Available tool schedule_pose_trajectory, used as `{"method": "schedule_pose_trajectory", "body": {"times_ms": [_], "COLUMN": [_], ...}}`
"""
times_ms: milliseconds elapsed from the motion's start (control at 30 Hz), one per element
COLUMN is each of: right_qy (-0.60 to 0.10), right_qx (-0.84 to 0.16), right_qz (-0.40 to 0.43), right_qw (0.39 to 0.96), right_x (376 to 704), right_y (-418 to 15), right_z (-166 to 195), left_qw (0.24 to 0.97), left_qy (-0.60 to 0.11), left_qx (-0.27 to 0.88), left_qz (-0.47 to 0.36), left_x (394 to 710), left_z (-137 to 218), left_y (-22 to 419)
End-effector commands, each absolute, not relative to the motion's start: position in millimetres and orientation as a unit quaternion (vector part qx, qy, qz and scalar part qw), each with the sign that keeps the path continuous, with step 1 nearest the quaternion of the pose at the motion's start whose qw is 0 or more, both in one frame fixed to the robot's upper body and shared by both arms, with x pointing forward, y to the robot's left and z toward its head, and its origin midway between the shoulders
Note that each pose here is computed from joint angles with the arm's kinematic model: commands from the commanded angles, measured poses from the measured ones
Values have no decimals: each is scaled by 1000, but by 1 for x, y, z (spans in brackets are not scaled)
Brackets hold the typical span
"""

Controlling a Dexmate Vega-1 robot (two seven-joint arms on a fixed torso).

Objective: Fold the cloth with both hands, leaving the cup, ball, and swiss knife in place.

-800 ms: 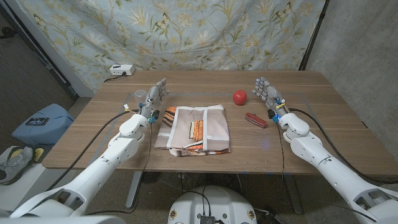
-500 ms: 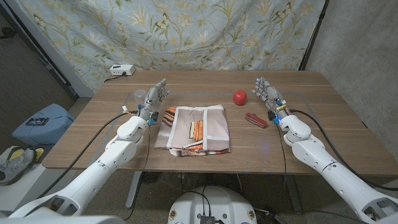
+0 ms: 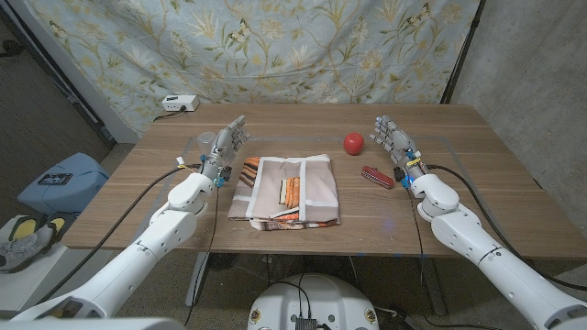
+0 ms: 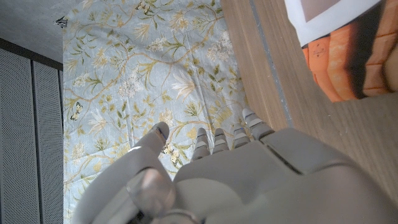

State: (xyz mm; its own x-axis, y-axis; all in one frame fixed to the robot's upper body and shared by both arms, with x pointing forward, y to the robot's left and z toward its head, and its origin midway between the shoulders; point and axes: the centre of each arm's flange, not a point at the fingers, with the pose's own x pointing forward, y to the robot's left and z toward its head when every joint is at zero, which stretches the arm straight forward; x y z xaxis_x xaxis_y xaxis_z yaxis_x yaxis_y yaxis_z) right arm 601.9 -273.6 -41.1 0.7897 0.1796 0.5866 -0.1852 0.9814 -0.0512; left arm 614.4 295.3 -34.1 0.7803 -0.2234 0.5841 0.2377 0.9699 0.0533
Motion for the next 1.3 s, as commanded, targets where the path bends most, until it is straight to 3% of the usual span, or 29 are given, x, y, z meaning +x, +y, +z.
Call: {"method": "schedule_pose_trajectory", "body": {"times_ms": [33, 1300], "right_qy": [-312, -320], "right_qx": [-3, -32], "right_qz": [95, 103], "right_qw": [945, 941], "right_x": [596, 592], "right_y": [-268, -275], "right_z": [-42, -34], "left_qw": [944, 951], "left_qy": [-305, -263], "left_qx": [-1, 75], "left_qz": [-126, -145], "left_x": [610, 562], "left_z": [-35, -59], "left_y": [300, 298]}}
